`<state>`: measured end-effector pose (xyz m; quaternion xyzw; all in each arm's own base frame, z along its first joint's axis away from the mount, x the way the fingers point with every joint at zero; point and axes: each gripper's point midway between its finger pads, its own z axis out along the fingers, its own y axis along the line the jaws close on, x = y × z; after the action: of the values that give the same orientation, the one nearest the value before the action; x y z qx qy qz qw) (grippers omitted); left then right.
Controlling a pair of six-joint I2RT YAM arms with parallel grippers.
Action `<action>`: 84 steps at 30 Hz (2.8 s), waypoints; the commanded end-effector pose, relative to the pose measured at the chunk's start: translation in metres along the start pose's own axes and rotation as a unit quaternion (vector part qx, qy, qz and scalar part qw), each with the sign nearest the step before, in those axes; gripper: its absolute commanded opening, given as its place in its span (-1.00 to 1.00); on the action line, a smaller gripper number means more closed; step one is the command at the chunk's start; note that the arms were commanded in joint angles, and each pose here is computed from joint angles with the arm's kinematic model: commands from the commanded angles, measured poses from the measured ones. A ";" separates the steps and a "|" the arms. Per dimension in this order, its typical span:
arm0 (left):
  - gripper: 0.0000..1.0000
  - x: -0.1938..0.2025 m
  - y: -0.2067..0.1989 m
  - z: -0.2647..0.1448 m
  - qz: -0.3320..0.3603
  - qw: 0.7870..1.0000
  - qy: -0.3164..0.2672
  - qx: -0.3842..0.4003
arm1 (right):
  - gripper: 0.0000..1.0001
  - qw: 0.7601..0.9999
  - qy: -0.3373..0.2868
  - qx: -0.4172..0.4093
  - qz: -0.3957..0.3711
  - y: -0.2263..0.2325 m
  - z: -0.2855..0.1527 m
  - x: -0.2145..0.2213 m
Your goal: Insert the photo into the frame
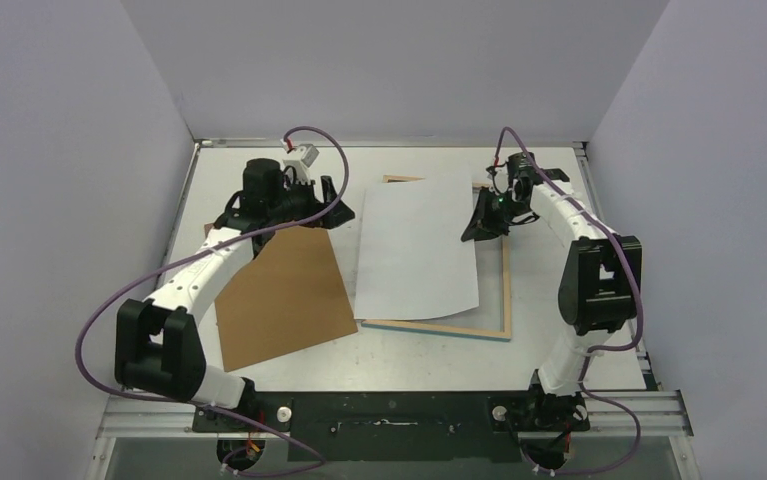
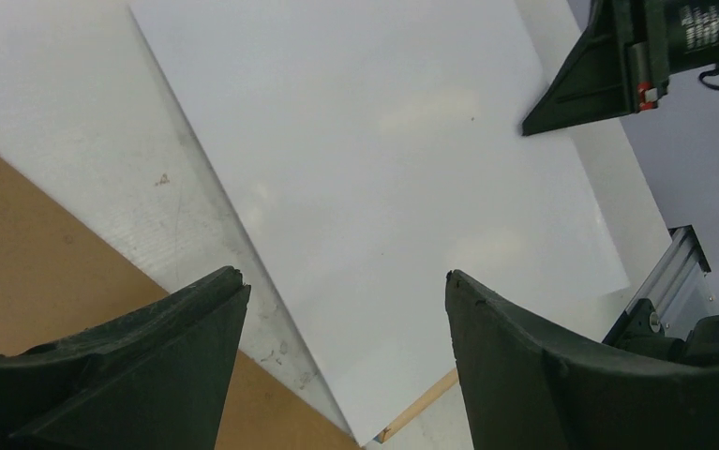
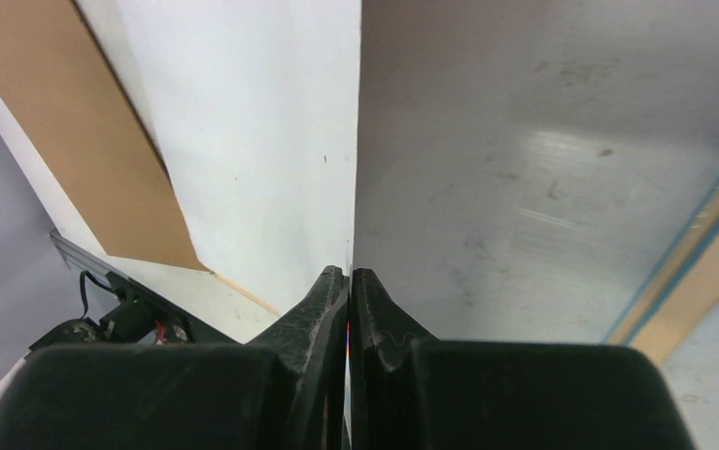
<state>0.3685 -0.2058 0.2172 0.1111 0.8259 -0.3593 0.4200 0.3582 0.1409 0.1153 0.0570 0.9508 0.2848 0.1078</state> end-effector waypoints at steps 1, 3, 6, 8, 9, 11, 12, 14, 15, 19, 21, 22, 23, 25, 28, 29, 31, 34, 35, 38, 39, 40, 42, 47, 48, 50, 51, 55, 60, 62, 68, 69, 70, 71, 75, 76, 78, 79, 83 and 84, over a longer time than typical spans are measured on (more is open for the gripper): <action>0.47 0.008 0.006 0.013 -0.006 0.999 0.043 -0.002 | -1.00 0.999 0.003 0.002 -0.047 -0.019 -0.003 -0.006; 0.47 0.013 0.010 0.018 -0.008 0.999 0.051 -0.003 | -1.00 0.999 0.004 0.011 -0.050 -0.025 -0.003 -0.006; 0.46 0.019 0.015 0.023 -0.010 0.998 0.058 -0.005 | -1.00 0.998 0.006 0.024 -0.053 -0.033 -0.003 -0.006; 0.46 0.023 0.018 0.027 -0.013 0.998 0.063 -0.005 | -1.00 0.998 0.007 0.034 -0.053 -0.038 -0.004 -0.006; 0.46 0.025 0.019 0.028 -0.015 0.998 0.066 -0.004 | -1.00 0.998 0.007 0.038 -0.052 -0.041 -0.004 -0.006; 0.46 0.029 0.020 0.032 -0.019 0.997 0.071 0.001 | -1.00 0.998 0.005 0.045 -0.053 -0.044 -0.005 -0.007; 0.46 0.030 0.020 0.033 -0.020 0.997 0.072 0.004 | -1.00 0.997 0.004 0.048 -0.053 -0.045 -0.005 -0.007; 0.46 0.033 0.019 0.035 -0.022 0.997 0.075 0.012 | -1.00 0.997 0.005 0.050 -0.058 -0.047 -0.005 -0.008; 0.45 0.034 0.019 0.036 -0.023 0.997 0.075 0.014 | -1.00 0.997 0.005 0.052 -0.062 -0.048 -0.005 -0.008; 0.46 0.037 0.020 0.039 -0.025 0.997 0.076 0.019 | -1.00 0.995 0.010 0.071 -0.065 -0.055 -0.005 -0.008; 0.46 0.038 0.020 0.039 -0.024 0.997 0.077 0.021 | -1.00 0.994 0.012 0.084 -0.068 -0.059 -0.007 -0.008; 0.46 0.039 0.020 0.040 -0.024 0.996 0.078 0.020 | -1.00 0.994 0.012 0.087 -0.068 -0.061 -0.007 -0.009; 0.46 0.039 0.020 0.040 -0.023 0.996 0.078 0.020 | -1.00 0.994 0.013 0.088 -0.067 -0.062 -0.007 -0.008; 0.46 0.040 0.021 0.040 -0.023 0.996 0.079 0.020 | -1.00 0.994 0.014 0.089 -0.068 -0.062 -0.007 -0.008; 0.46 0.042 0.021 0.041 -0.022 0.996 0.081 0.021 | -1.00 0.993 0.016 0.098 -0.068 -0.066 -0.006 -0.008; 0.46 0.043 0.021 0.042 -0.023 0.996 0.081 0.021 | -1.00 0.992 0.016 0.101 -0.068 -0.067 -0.007 -0.008; 0.46 0.044 0.019 0.043 -0.021 0.996 0.083 0.024 | -1.00 0.992 0.017 0.109 -0.068 -0.070 -0.007 -0.008; 0.46 0.046 0.016 0.044 -0.021 0.996 0.084 0.036 | -1.00 0.991 0.018 0.115 -0.070 -0.071 -0.005 -0.008; 0.46 0.046 0.016 0.045 -0.021 0.996 0.085 0.037 | -1.00 0.991 0.018 0.116 -0.070 -0.072 -0.005 -0.008; 0.46 0.047 0.014 0.046 -0.023 0.995 0.088 0.040 | -1.00 0.991 0.018 0.116 -0.070 -0.072 -0.004 -0.008; 0.46 0.048 0.015 0.047 -0.024 0.995 0.090 0.041 | -1.00 0.991 0.018 0.116 -0.070 -0.072 -0.003 -0.008; 0.46 0.047 0.014 0.047 -0.023 0.995 0.090 0.042 | -1.00 0.991 0.018 0.116 -0.069 -0.072 -0.003 -0.008; 0.46 0.047 0.014 0.047 -0.024 0.995 0.091 0.043 | -1.00 0.991 0.017 0.116 -0.069 -0.071 -0.002 -0.009; 0.46 0.048 0.013 0.049 -0.024 0.994 0.093 0.046 | -1.00 0.993 0.008 0.110 -0.048 -0.067 0.002 -0.009; 0.46 0.048 0.013 0.049 -0.024 0.994 0.094 0.047 | -1.00 0.993 0.006 0.108 -0.042 -0.065 0.002 -0.008; 0.46 0.048 0.012 0.049 -0.023 0.994 0.093 0.047 | -1.00 0.993 -0.001 0.108 -0.038 -0.063 0.003 -0.009; 0.46 0.048 0.012 0.049 -0.024 0.994 0.094 0.048 | -1.00 0.994 -0.001 0.106 -0.035 -0.063 0.004 -0.008; 0.45 0.049 0.012 0.050 -0.025 0.994 0.095 0.049 | -1.00 0.994 -0.004 0.109 -0.029 -0.064 0.005 -0.008; 0.46 0.049 0.012 0.049 -0.024 0.994 0.097 0.049 | -0.97 0.993 -0.001 0.115 -0.030 -0.067 0.005 -0.005; 0.46 0.049 0.012 0.049 -0.023 0.994 0.096 0.049 | -0.94 0.992 0.001 0.119 -0.031 -0.068 0.005 -0.004; 0.46 0.051 0.012 0.050 -0.023 0.994 0.098 0.050 | -0.92 0.990 0.002 0.135 -0.038 -0.073 0.002 -0.004; 0.46 0.051 0.012 0.050 -0.023 0.994 0.099 0.050 | -0.93 0.990 0.002 0.138 -0.040 -0.074 0.001 -0.004; 0.46 0.051 0.012 0.050 -0.023 0.994 0.099 0.050 | -0.93 0.989 0.002 0.140 -0.042 -0.075 0.001 -0.004; 0.46 0.051 0.013 0.050 -0.024 0.994 0.099 0.050 | -0.93 0.989 0.001 0.144 -0.042 -0.076 0.001 -0.005; 0.46 0.052 0.012 0.049 -0.023 0.993 0.100 0.050 | -0.93 0.988 -0.001 0.149 -0.042 -0.078 0.001 -0.004; 0.45 0.052 0.012 0.049 -0.023 0.993 0.100 0.050 | -0.93 0.988 0.000 0.149 -0.042 -0.078 0.002 -0.002; 0.46 0.053 0.013 0.049 -0.024 0.993 0.101 0.050 | -0.94 0.987 0.000 0.152 -0.043 -0.079 0.003 -0.001; 0.46 0.053 0.012 0.049 -0.023 0.993 0.101 0.050 | -0.94 0.987 0.000 0.155 -0.042 -0.079 0.003 -0.001; 0.45 0.056 0.013 0.048 -0.025 0.993 0.104 0.048 | -0.93 0.986 -0.002 0.164 -0.042 -0.083 0.003 -0.001; 0.46 0.056 0.014 0.048 -0.025 0.993 0.104 0.048 | -0.90 0.985 -0.001 0.165 -0.042 -0.083 0.004 -0.001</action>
<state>0.3659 -0.2291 0.1375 0.1256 0.8639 -0.3854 0.2991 0.3508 0.0769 0.0547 0.0423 0.9865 0.1357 0.0809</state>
